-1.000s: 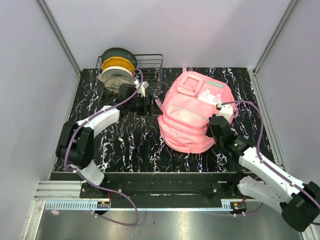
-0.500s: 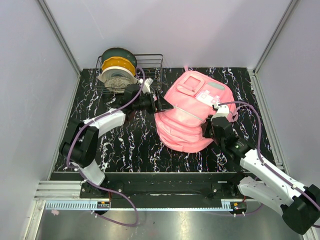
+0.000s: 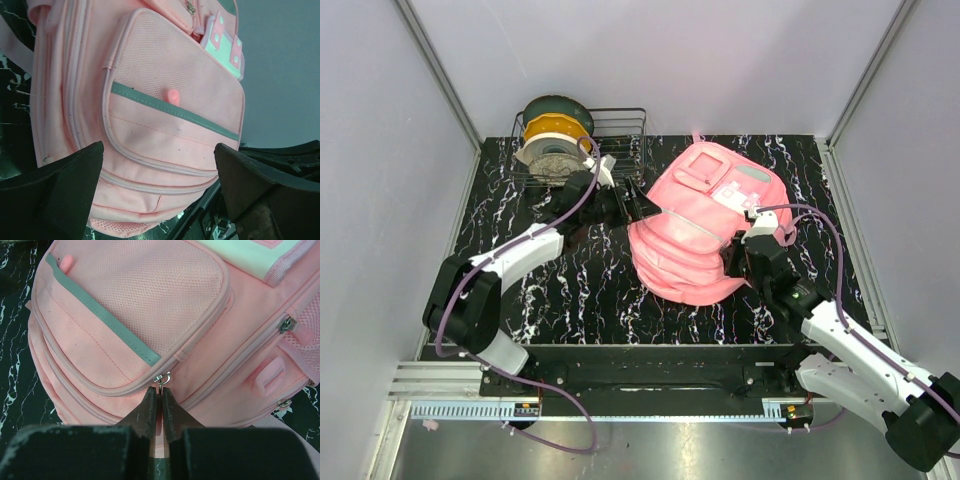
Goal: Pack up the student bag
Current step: Zip the student bag at the center of the board.
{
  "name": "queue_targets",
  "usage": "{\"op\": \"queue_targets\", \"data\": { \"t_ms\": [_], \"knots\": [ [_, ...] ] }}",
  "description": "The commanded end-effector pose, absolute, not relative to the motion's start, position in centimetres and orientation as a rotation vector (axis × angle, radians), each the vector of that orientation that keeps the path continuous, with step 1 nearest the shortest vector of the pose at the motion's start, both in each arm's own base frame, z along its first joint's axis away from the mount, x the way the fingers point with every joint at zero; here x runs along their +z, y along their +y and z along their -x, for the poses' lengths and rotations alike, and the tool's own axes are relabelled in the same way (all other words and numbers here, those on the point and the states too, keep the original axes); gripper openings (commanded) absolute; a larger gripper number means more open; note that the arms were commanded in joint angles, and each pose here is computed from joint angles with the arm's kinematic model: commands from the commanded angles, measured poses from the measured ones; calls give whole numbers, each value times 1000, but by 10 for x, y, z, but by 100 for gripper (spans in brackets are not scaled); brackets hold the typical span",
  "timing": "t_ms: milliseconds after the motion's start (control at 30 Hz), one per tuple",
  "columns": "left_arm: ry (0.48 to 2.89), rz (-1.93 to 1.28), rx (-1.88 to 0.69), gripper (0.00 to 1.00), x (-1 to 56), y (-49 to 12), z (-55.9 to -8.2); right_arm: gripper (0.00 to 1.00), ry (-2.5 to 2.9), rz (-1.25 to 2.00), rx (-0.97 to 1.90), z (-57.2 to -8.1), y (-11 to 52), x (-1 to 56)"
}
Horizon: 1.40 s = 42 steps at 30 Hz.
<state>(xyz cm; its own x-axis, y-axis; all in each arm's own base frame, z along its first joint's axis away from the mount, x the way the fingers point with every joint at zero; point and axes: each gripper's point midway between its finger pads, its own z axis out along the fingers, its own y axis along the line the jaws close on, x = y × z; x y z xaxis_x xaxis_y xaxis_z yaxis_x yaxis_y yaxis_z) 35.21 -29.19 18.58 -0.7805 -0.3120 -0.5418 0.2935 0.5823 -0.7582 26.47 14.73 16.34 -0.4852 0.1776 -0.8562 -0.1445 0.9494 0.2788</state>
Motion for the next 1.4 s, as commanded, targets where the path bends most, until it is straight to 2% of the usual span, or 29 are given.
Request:
{"op": "queue_targets", "data": {
  "t_ms": [0, 233, 300, 367, 400, 433, 500, 533, 567, 1033, 1267, 1367],
  "knots": [
    [2159, 50, -1133, 97, 179, -287, -362, 0, 1977, 9, 477, -269, 163, 183],
    [2144, 52, -1290, 89, 169, -316, -364, 0, 1960, 29, 510, -266, 167, 188],
    [2119, 54, -1343, 84, 171, -323, -365, 0, 1960, 33, 510, -265, 167, 187],
    [2106, 48, -1363, 75, 171, -327, -368, 0, 1967, 45, 517, -264, 168, 186],
    [2107, 40, -1375, 66, 171, -328, -368, 0, 1967, 48, 521, -263, 168, 186],
    [2100, 38, -1388, 49, 172, -330, -368, 0, 1968, 48, 524, -262, 168, 186],
    [2102, 32, -1397, 23, 170, -331, -368, 0, 1971, 35, 516, -260, 164, 184],
    [2106, 35, -1394, 3, 168, -330, -369, 0, 1969, 26, 499, -260, 161, 183],
    [2107, 26, -1395, 0, 169, -330, -369, 0, 1970, 24, 488, -259, 158, 181],
    [2169, -182, -1300, 0, 168, -276, -375, 0, 2043, -199, 159, -278, 112, 153],
    [2184, -215, -1312, 0, 161, -276, -370, 0, 1993, -320, 163, -283, 100, 163],
    [2178, -223, -1323, 0, 160, -277, -368, 1, 2009, -268, 233, -285, 111, 168]
  ]
}}
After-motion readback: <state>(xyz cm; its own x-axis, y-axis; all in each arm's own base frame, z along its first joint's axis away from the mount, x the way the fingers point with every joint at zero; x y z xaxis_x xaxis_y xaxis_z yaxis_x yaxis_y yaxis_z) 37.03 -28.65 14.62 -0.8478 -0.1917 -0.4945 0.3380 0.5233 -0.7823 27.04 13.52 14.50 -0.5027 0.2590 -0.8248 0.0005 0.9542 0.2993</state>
